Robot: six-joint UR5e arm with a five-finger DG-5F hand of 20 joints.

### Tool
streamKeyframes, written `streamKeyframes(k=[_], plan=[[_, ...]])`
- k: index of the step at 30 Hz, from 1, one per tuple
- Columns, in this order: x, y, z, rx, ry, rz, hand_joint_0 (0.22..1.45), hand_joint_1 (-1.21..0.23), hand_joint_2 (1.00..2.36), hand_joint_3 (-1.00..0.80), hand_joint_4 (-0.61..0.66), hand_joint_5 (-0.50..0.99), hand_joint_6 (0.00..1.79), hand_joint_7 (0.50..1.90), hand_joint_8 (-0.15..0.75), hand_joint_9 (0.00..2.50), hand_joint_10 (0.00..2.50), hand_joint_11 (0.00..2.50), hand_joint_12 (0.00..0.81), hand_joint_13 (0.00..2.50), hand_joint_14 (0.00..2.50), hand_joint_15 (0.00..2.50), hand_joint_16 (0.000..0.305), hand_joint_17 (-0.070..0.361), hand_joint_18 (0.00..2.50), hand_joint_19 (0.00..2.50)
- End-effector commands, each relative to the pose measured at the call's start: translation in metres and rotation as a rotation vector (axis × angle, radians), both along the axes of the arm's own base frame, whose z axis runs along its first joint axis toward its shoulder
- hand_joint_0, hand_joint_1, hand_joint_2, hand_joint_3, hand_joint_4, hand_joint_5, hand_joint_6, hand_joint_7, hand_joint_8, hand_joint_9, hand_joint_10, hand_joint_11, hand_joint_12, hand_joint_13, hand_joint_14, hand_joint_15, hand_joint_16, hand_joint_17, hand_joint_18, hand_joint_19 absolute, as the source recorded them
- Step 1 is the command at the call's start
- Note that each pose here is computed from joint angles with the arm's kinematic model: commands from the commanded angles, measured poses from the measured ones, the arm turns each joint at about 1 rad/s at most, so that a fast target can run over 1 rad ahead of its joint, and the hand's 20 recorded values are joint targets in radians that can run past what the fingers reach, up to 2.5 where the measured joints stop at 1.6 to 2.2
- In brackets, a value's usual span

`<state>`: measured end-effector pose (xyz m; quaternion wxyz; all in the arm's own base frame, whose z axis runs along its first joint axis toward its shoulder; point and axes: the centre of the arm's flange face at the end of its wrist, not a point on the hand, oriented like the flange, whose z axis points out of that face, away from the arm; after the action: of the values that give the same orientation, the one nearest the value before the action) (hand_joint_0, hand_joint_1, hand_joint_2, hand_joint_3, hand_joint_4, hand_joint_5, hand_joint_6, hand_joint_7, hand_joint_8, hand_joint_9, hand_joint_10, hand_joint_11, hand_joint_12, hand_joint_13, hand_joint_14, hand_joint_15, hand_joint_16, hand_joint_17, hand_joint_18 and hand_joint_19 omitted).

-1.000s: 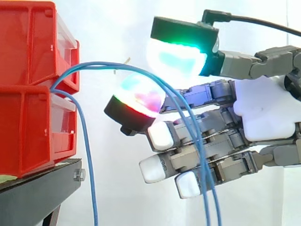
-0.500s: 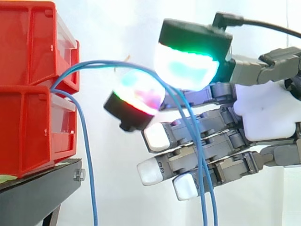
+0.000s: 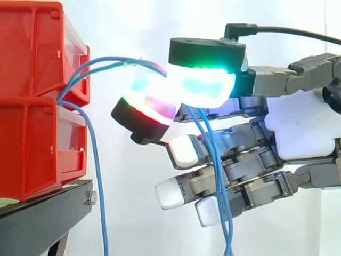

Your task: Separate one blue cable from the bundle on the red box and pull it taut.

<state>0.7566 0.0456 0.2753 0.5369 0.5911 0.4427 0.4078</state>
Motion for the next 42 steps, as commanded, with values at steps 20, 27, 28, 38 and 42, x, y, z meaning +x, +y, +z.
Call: streamKeyframes(k=[20,27,28,38,42], plan=[[-0.0004,0.0010,-0.0001,-0.001,0.003,0.001,0.55,-0.47,1.00,-0.48,0.05,-0.08,0.87,0.82,0.264,1.07,0.02,0.51,0.347,0.73,0.02,0.47,0.047,0.105,0.54,0.66],[-0.0004,0.0010,-0.0001,-0.001,0.003,0.001,0.53,-0.48,1.00,-0.50,0.05,-0.08,0.87,0.82,0.272,1.07,0.02,0.50,0.354,0.74,0.02,0.47,0.048,0.108,0.55,0.66],[-0.0004,0.0010,-0.0001,-0.001,0.003,0.001,0.52,-0.49,1.00,-0.50,0.06,-0.08,0.86,0.82,0.273,1.07,0.02,0.50,0.355,0.74,0.02,0.47,0.048,0.108,0.55,0.65],[-0.0001,0.0023,0.0001,0.000,0.000,0.003,0.45,-0.66,1.00,-0.50,0.08,-0.08,0.85,0.82,0.290,1.06,0.02,0.49,0.381,0.75,0.02,0.47,0.054,0.121,0.59,0.64],[0.0000,0.0023,0.0003,0.001,-0.002,0.003,0.45,-0.70,1.00,-0.50,0.07,-0.09,0.85,0.81,0.286,1.05,0.02,0.49,0.379,0.74,0.02,0.46,0.054,0.122,0.59,0.64]])
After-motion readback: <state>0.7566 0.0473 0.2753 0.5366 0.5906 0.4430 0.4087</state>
